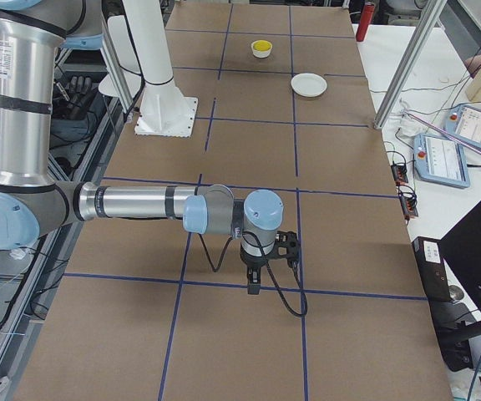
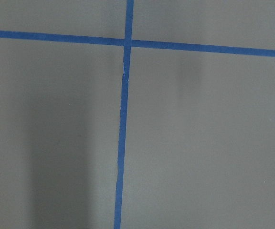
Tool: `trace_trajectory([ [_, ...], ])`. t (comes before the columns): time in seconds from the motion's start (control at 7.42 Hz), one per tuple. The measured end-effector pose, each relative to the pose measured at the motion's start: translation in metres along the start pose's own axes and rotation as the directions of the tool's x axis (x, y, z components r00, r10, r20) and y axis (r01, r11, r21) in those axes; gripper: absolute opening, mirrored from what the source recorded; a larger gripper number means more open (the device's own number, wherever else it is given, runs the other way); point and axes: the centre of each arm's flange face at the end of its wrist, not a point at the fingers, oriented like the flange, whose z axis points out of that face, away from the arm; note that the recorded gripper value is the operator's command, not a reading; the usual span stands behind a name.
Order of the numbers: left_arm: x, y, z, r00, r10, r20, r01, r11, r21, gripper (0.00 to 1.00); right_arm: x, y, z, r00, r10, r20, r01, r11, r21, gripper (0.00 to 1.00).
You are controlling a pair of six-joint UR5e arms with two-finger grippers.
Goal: Move lemon from plate to bowl
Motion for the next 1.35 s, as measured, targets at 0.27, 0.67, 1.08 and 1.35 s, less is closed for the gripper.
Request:
trace_trajectory([
  [0.27,0.014,0.003,0.018,0.999,0.038,-0.017,-0.038,0.999,-0.019,1.0,0.0,0.0,0.0,1.0,0.0,0.0,0.0,1.0,0.0,1.0],
  [0.67,0.033,-0.006,0.026,0.993,0.116,-0.007,-0.116,0.993,-0.008,1.0,0.0,0.0,0.0,1.0,0.0,0.0,0.0,1.0,0.0,1.0],
  [1.08,0.02,0.001,0.038,0.997,0.079,-0.005,-0.079,0.996,-0.046,1.0,0.0,0.0,0.0,1.0,0.0,0.0,0.0,1.0,0.0,1.0],
  [1.35,0.014,0.001,0.03,0.998,0.057,-0.003,-0.057,0.998,-0.038,1.0,0.0,0.0,0.0,1.0,0.0,0.0,0.0,1.0,0.0,1.0],
])
